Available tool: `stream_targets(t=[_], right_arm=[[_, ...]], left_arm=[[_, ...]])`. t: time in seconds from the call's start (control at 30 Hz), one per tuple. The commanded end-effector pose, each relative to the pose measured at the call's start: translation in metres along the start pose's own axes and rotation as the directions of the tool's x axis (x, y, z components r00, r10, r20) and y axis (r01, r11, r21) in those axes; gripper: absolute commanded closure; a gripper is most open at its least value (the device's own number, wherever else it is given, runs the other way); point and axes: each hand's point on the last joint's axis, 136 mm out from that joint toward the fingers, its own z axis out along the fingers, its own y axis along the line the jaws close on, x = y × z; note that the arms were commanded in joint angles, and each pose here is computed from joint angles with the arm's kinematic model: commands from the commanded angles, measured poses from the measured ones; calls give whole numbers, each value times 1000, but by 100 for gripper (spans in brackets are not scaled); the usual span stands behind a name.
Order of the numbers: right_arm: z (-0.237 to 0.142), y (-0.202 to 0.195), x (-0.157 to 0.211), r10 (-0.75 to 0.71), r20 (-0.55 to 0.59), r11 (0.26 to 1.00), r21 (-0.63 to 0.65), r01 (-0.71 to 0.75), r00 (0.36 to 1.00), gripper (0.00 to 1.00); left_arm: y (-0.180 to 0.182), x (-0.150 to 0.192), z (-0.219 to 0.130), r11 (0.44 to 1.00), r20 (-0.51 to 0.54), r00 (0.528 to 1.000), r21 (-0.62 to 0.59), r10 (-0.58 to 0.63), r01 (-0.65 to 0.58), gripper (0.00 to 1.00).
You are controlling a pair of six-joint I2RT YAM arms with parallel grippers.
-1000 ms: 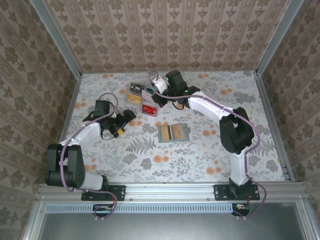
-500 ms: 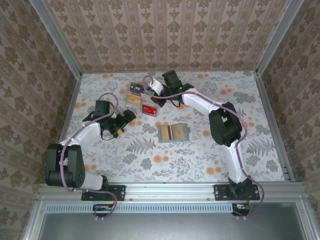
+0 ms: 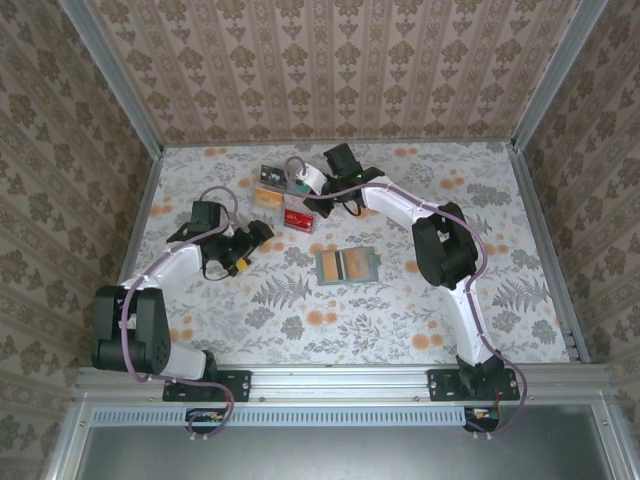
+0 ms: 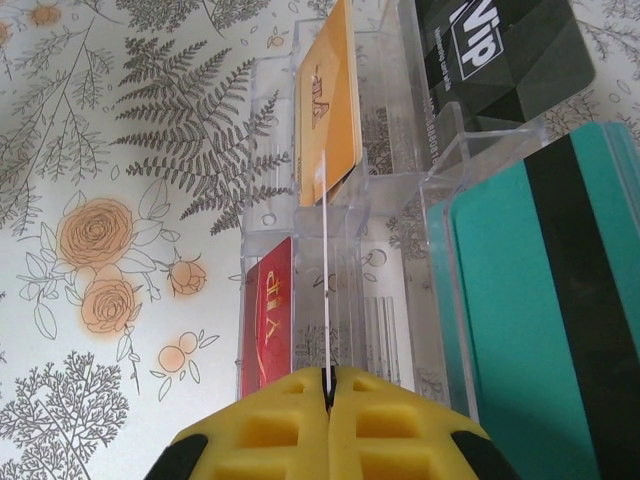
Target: Take the credit cards out of the card holder
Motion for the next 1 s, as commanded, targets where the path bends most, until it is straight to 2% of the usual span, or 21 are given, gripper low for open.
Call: stream_targets(t=[0.0,0.2,0.4,0.7,0.83,0.97], right_arm=[[2,0,-1,-19,5,999,-31,19,1000,93],[0,-2,-2,-17,-6,1000,-23,17,1000,78],[-11,-8,-12,1,4,1000,21,-1,1000,77],[-55,-7,-46,93,97,992,81,-101,991,74],[-79,-4,-47,249,107,958,118,-261,962,59],[-106,-10,-17,491,62,833,259,-489,869,48]], left_arm=[[-1,6,4,1000,-30,999,11,13,-12,0],[-7,7,5,999,-42,999,41,16,-14,0],[-13,6,5,998,-45,999,52,27,-24,0],[-13,7,4,999,-43,998,42,37,-35,0],[-14,9,5,998,-43,998,31,55,-54,0],[-18,13,6,996,-43,995,7,88,-88,0]])
